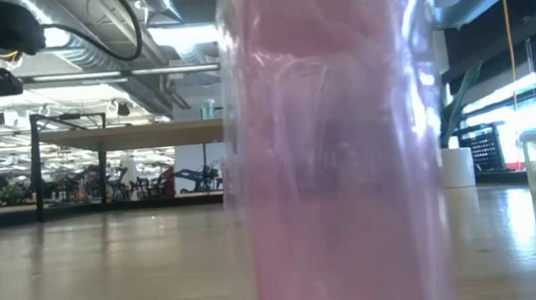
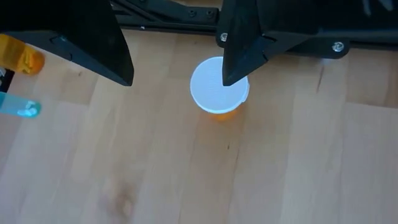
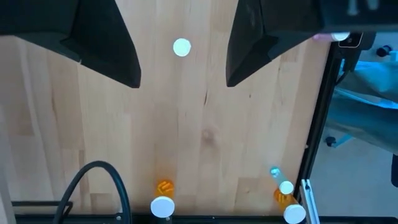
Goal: Pick and place medicine bottles onto shelf by color
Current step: Put the top left orange pill bottle on the shelf
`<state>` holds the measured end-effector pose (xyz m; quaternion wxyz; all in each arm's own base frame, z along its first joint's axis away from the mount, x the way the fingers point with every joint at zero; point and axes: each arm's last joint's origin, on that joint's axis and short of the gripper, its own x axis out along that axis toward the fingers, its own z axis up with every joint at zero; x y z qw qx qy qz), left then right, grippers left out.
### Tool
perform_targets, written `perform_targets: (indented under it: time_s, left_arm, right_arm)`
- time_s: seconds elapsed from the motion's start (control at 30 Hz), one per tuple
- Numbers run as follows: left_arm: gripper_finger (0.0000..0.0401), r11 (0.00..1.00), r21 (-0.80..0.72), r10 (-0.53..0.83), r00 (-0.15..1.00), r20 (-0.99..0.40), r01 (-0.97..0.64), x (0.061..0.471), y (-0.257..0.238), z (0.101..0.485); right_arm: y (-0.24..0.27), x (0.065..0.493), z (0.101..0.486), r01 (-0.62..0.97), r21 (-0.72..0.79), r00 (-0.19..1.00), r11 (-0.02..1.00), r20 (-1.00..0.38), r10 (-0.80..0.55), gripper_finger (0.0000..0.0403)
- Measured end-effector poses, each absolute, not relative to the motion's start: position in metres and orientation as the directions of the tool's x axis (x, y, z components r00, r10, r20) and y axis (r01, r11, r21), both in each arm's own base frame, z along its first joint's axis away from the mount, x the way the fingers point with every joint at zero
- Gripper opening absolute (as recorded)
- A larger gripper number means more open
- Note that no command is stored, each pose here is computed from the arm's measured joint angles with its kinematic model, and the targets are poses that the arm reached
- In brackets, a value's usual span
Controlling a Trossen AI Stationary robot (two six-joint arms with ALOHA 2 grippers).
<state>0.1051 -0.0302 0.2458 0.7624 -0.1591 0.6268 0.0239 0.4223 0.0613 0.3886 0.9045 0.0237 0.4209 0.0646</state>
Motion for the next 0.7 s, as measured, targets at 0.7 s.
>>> perform_targets:
  time_s: [0.7]
  left_arm:
    - [0.024,0.778,-0.293,-0.126,0.319,-0.939,-0.555,0.146,-0.039,0.237]
  right_arm:
    - [0.062,0.426,0.392,-0.099,0.101,0.672,0.99,-0.727,0.142,0.0237]
